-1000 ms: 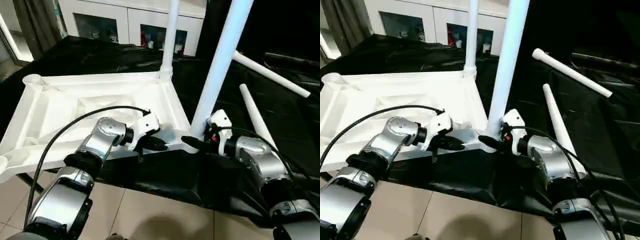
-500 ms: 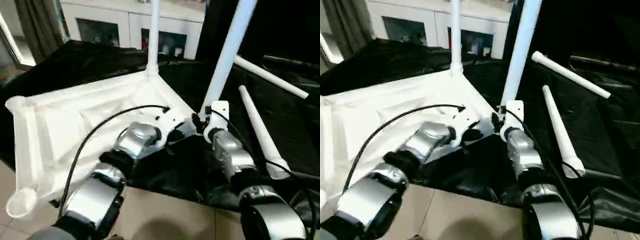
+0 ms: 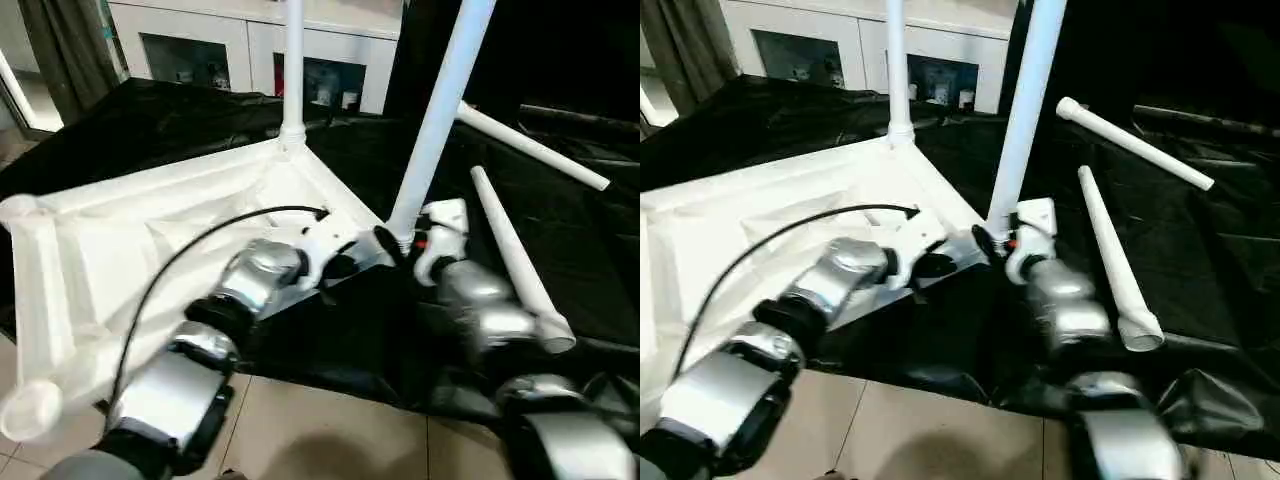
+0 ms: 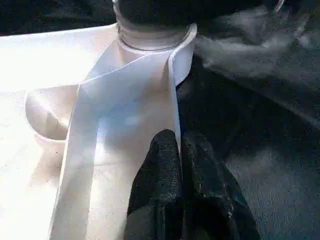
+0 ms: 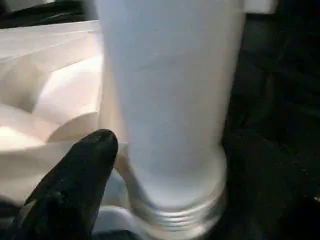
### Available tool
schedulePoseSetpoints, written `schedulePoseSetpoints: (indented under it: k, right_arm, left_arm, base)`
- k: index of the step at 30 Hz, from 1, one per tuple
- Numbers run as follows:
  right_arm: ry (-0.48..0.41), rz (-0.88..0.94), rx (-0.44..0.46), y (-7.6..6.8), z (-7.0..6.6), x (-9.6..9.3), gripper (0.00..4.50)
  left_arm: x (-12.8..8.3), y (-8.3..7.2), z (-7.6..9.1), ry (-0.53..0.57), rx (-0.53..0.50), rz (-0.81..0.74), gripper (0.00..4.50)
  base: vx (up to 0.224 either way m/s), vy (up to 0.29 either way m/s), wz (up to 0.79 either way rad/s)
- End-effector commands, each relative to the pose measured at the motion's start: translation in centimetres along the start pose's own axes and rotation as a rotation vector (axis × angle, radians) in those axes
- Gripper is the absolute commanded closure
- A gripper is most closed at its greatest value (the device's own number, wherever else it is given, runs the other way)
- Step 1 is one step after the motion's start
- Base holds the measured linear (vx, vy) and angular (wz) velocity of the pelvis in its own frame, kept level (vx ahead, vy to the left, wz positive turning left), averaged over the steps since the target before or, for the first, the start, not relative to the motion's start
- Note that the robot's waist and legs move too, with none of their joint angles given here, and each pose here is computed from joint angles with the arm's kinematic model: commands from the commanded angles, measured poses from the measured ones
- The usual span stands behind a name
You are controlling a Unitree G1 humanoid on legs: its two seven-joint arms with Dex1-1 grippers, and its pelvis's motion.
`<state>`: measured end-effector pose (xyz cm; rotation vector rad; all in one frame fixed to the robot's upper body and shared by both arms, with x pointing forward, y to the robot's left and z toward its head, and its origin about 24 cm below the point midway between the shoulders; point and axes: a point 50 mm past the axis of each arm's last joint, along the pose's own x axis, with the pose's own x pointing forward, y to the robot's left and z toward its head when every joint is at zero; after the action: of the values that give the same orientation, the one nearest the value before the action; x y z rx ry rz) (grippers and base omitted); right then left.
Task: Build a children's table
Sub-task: Rotate leg to tighten
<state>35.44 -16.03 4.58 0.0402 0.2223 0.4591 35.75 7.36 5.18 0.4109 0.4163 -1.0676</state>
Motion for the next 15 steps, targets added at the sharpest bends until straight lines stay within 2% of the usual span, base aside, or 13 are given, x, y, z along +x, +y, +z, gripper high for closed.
schedulePoseSetpoints:
  k: [1, 3, 7, 10, 14, 15]
  right_arm:
    - [0.035, 0.150, -0.069, 0.2, 0.1, -0.7, 0.20]
    - [0.059, 0.227, -0.125, 0.1, 0.2, -1.3, 0.20]
    - [0.085, 0.338, -0.175, 0.1, 0.3, -2.1, 0.20]
    - [0.119, 0.479, -0.211, 0.7, 0.3, -2.9, 0.20]
    - [0.140, 0.502, -0.232, 0.9, 0.0, -2.8, 0.20]
    - [0.142, 0.498, -0.232, 0.9, -0.1, -2.8, 0.36]
  left_arm:
    - [-0.6, -0.6, -0.7, -0.071, -0.006, -0.100, 4.50]
    - [-1.1, -0.7, -0.8, -0.084, 0.010, -0.162, 4.50]
    - [-1.7, -0.9, -1.0, -0.082, 0.031, -0.240, 4.50]
    - [-2.3, -1.0, -1.1, -0.091, 0.030, -0.305, 4.50]
    - [-2.5, -1.0, -1.1, -0.092, 0.030, -0.316, 4.50]
    - [-2.5, -0.9, -1.1, -0.092, 0.031, -0.314, 4.50]
  base:
    - [0.000, 0.000, 0.00]
    - [0.000, 0.000, 0.00]
    - [0.000, 0.000, 0.00]
    - [0.000, 0.000, 0.00]
    - [0.000, 0.000, 0.00]
    - [0.000, 0.000, 0.00]
